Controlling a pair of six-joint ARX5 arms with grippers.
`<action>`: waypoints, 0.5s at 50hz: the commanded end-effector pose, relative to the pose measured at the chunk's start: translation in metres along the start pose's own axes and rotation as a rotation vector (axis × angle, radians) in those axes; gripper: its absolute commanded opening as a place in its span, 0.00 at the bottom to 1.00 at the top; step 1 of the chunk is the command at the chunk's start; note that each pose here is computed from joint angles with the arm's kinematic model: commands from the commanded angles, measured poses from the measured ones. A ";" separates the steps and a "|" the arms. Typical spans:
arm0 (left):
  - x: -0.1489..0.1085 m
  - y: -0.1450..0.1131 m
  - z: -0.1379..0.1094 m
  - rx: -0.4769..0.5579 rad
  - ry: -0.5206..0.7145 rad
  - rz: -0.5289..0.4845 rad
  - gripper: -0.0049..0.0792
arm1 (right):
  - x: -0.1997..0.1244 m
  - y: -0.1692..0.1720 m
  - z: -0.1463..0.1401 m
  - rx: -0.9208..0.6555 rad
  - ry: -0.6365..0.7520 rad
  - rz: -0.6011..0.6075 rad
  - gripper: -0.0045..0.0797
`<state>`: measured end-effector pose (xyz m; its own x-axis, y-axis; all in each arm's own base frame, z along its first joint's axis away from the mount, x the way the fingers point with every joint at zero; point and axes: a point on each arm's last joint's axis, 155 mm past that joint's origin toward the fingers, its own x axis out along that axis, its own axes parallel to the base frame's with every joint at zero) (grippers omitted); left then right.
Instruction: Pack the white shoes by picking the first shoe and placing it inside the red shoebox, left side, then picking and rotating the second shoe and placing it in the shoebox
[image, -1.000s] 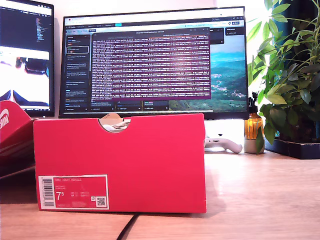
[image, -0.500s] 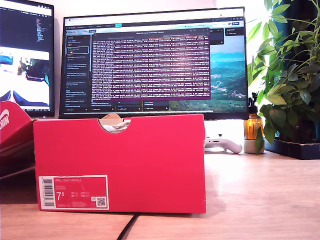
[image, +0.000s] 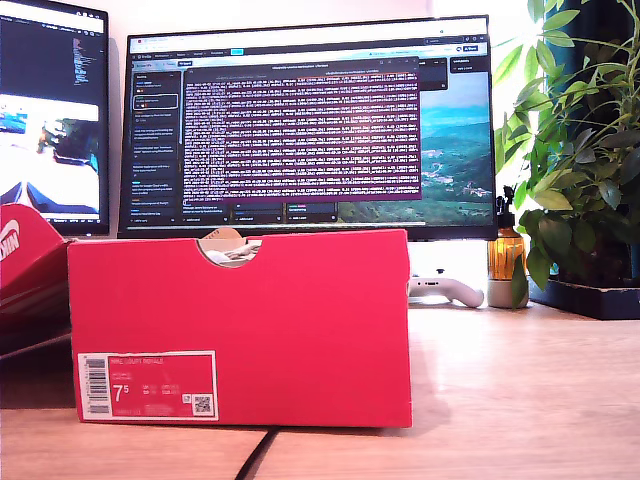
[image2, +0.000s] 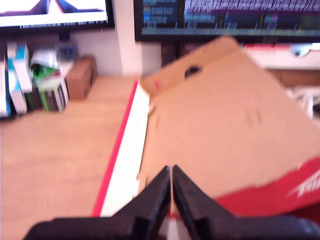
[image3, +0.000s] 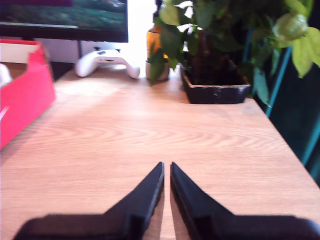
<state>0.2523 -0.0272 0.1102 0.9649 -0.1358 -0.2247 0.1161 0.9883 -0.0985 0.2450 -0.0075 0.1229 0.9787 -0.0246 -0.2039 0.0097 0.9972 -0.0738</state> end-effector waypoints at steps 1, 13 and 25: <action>0.002 0.002 -0.017 -0.008 0.038 0.006 0.04 | 0.001 -0.001 -0.003 -0.001 0.001 -0.005 0.05; 0.000 0.004 -0.038 -0.017 0.122 0.013 0.04 | 0.001 -0.001 -0.003 -0.001 0.001 -0.005 0.05; 0.000 0.004 -0.038 -0.017 0.121 0.013 0.04 | 0.001 -0.001 -0.003 -0.001 0.001 -0.005 0.05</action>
<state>0.2469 -0.0268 0.0907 0.9438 -0.1340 -0.3022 0.1069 0.9888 -0.1045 0.2450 -0.0077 0.1228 0.9786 -0.0257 -0.2043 0.0108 0.9972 -0.0740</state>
